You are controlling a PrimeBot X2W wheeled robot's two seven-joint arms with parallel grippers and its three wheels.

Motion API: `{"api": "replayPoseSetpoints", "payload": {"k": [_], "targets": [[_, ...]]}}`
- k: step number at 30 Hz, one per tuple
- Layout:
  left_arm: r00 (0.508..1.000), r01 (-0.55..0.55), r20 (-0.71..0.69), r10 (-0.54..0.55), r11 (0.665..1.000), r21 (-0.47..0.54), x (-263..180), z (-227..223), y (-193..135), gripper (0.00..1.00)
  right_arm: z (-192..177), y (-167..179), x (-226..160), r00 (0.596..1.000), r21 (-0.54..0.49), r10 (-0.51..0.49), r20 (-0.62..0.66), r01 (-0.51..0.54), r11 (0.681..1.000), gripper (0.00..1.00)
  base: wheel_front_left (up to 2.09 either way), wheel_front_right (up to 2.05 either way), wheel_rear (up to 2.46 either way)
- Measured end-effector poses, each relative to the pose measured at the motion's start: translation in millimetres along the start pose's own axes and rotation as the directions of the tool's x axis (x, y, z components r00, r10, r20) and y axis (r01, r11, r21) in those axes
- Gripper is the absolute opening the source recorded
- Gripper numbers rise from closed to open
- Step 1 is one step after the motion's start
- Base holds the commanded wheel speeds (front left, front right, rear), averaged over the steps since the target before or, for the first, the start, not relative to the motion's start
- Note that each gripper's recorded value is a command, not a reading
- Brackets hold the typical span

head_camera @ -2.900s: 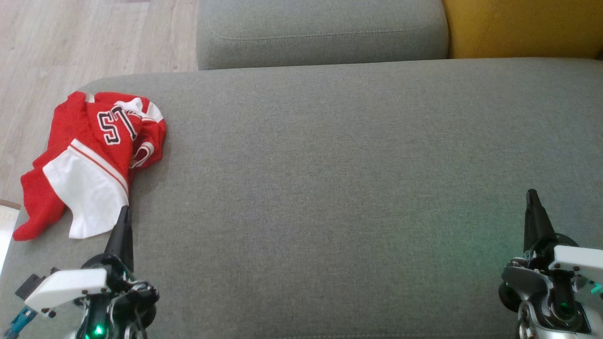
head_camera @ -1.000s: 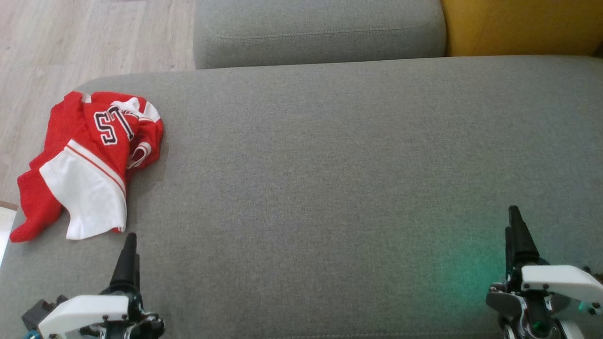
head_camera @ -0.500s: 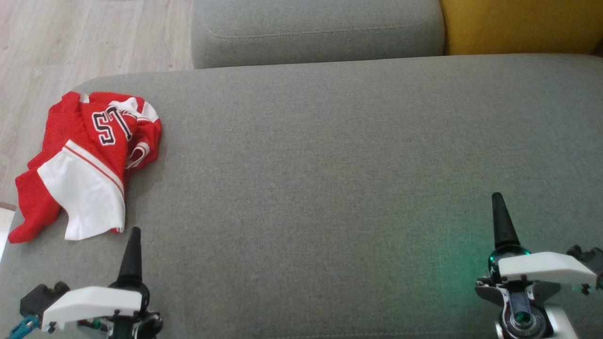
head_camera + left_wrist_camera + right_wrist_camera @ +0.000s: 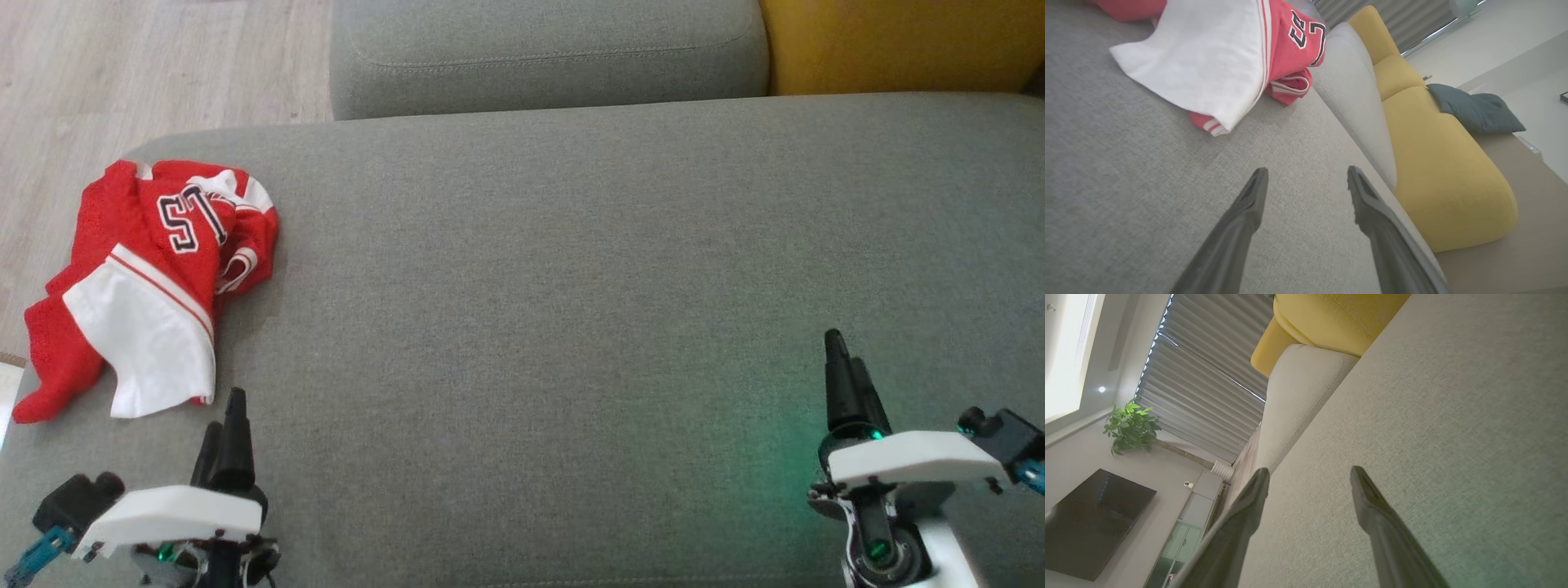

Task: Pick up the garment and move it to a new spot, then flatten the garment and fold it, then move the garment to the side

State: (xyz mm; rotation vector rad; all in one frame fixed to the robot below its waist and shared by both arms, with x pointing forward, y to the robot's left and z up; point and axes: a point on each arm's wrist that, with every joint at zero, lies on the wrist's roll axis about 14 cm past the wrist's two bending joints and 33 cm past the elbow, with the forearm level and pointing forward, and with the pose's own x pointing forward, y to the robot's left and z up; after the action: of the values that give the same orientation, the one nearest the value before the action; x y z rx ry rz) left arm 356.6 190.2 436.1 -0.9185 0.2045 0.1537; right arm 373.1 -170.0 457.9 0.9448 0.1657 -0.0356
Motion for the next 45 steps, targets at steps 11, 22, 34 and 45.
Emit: {"api": "replayPoseSetpoints", "payload": {"k": [11, 22, 34, 45], "targets": [[1.0, -0.02, 0.012, 0.018, 0.986, 0.164, 1, 0, 1, 1.0, -10, 0, 1, 1.0, -0.157, 0.004, -0.023, -0.007, 0.988, 1.0, 0.0, 0.0, 0.0], [0.999, -0.017, 0.038, 0.006, 0.951, 0.308, 1, 5, -1, 1.0, -8, 7, 4, 0.999, -0.299, 0.028, -0.017, -0.032, 0.954, 1.0, 0.0, 0.0, 0.0], [0.997, 0.009, 0.062, -0.043, 0.886, 0.464, 2, 8, -15, 1.0, 2, 16, 4, 0.997, -0.436, 0.071, 0.019, -0.055, 0.898, 1.0, 0.0, 0.0, 0.0], [0.993, 0.011, 0.09, -0.079, 0.812, 0.584, 2, 13, -23, 1.0, 4, 24, 4, 0.993, -0.543, 0.11, 0.029, -0.077, 0.836, 1.0, 0.0, 0.0, 0.0]]}}
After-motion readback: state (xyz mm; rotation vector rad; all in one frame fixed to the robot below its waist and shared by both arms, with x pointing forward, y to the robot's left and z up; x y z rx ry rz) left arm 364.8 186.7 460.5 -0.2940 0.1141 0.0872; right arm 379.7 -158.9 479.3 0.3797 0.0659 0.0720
